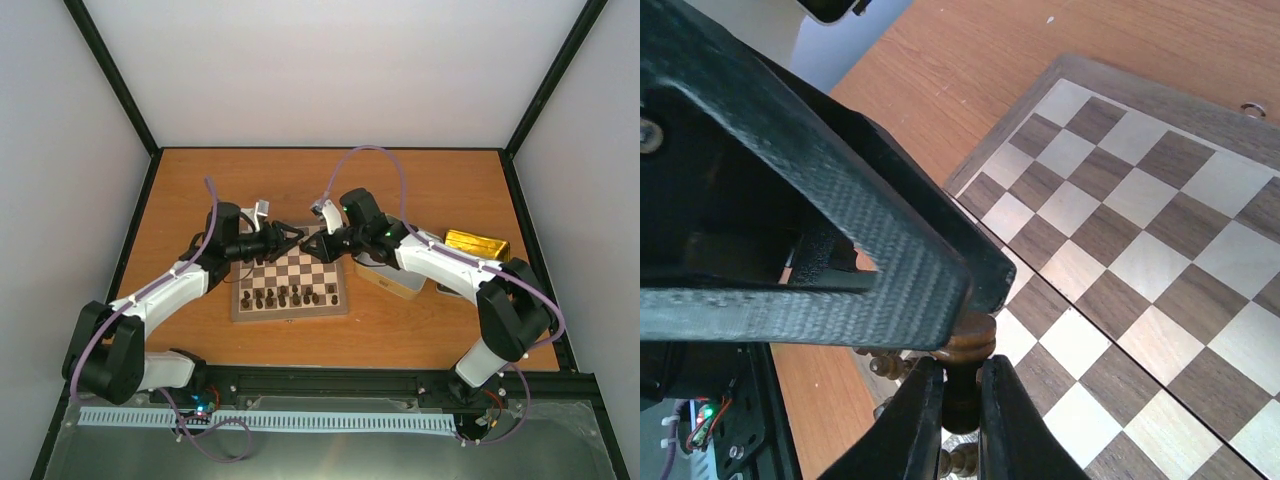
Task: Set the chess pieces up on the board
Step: Place the chess piece on the chessboard.
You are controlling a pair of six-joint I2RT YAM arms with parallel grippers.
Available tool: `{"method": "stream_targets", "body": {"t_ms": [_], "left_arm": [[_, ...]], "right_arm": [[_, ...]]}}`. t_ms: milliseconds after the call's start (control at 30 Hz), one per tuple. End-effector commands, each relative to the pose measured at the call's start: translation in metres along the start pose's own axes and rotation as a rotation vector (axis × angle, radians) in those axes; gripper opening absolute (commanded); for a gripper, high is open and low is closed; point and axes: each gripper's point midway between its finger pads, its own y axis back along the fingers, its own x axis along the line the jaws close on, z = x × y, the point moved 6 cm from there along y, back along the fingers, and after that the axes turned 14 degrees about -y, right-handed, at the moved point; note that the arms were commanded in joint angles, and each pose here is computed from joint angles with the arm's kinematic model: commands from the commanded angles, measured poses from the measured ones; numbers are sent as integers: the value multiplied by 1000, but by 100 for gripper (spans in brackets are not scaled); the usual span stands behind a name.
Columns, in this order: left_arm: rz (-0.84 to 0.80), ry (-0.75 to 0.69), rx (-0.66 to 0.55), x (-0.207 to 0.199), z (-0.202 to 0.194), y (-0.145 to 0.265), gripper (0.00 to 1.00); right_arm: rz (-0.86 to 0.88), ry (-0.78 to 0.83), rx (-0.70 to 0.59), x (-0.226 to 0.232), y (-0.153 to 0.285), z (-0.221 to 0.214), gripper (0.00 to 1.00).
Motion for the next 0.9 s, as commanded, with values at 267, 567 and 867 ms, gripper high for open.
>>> {"method": "stream_targets", "body": {"t_ms": [267,567,867], "left_arm": [[-13,22,-12,4,0,-3,35],[-19,47,9,8,-6,-3,25],[-121,110,13,-7,-7,1,13]], "right_arm": [[31,3,-32,9,-8,9,8],[36,-14,-54,9,-9,12,8],[23,-71,-62,10,-5,12,8]]}}
